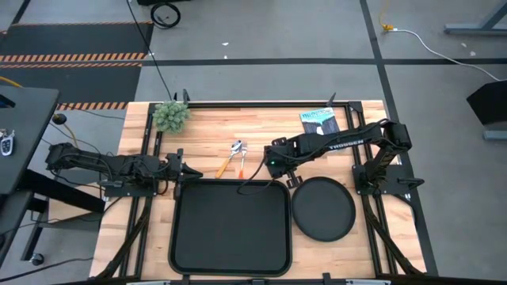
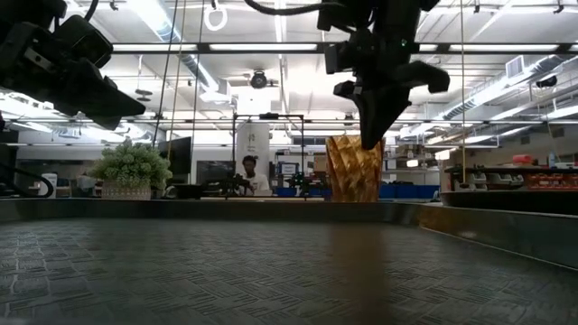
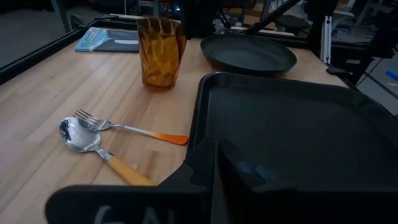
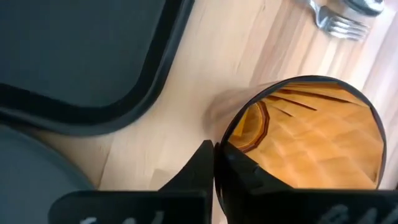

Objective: Pick and place plate/cup/fork/spoon on tray
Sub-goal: Put the orange cup on the black tray

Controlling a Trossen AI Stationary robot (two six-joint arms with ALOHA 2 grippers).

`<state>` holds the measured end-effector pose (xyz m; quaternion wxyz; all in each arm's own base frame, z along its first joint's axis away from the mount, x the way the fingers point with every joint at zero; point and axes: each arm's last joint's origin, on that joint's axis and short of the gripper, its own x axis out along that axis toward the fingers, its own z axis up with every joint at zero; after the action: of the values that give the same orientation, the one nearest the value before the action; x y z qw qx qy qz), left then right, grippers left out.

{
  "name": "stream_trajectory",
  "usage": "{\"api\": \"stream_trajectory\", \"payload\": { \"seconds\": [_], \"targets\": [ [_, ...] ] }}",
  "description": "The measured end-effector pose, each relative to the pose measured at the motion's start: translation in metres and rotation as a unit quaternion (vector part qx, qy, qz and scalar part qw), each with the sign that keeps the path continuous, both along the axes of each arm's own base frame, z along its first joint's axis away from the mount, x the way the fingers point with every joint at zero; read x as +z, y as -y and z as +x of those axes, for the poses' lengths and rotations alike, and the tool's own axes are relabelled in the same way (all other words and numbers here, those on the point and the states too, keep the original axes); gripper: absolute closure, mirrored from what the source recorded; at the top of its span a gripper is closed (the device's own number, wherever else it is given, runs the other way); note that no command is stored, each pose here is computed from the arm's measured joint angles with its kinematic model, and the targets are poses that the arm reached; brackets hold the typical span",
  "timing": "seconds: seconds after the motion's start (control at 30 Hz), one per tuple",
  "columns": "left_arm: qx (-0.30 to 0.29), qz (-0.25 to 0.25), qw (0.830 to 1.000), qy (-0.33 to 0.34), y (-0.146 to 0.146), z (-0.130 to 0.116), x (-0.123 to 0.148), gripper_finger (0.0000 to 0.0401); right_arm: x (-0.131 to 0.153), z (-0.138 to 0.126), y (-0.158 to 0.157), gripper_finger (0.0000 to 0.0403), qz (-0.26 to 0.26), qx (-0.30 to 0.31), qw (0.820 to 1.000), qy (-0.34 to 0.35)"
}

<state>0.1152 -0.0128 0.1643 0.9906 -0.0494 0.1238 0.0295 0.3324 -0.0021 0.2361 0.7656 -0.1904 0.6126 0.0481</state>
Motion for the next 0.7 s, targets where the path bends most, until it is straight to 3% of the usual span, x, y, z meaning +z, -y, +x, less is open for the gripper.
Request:
{"api": "stream_trajectory", "payload": {
  "seconds": [0.2,0.3,0.4,0.7],
  "targets": [
    [0.0,0.0,1.0,0.0,0.0,0.0,0.0,0.0374,0.034,0.004,-0.015,0.0392,0.009,-0.006,1.0,0.014],
    [0.0,0.0,1.0,0.0,0.0,0.0,0.0,0.0374,0.046,0.004,-0.031,0.0391,0.044,0.006,0.999,0.024],
    [0.0,0.0,1.0,0.0,0.0,0.0,0.0,0.0374,0.047,0.002,-0.054,0.0391,0.08,0.035,0.996,0.023],
    [0.0,0.0,1.0,0.0,0.0,0.0,0.0,0.0374,0.036,-0.007,-0.099,0.039,0.093,0.07,0.993,0.022]
  ]
}}
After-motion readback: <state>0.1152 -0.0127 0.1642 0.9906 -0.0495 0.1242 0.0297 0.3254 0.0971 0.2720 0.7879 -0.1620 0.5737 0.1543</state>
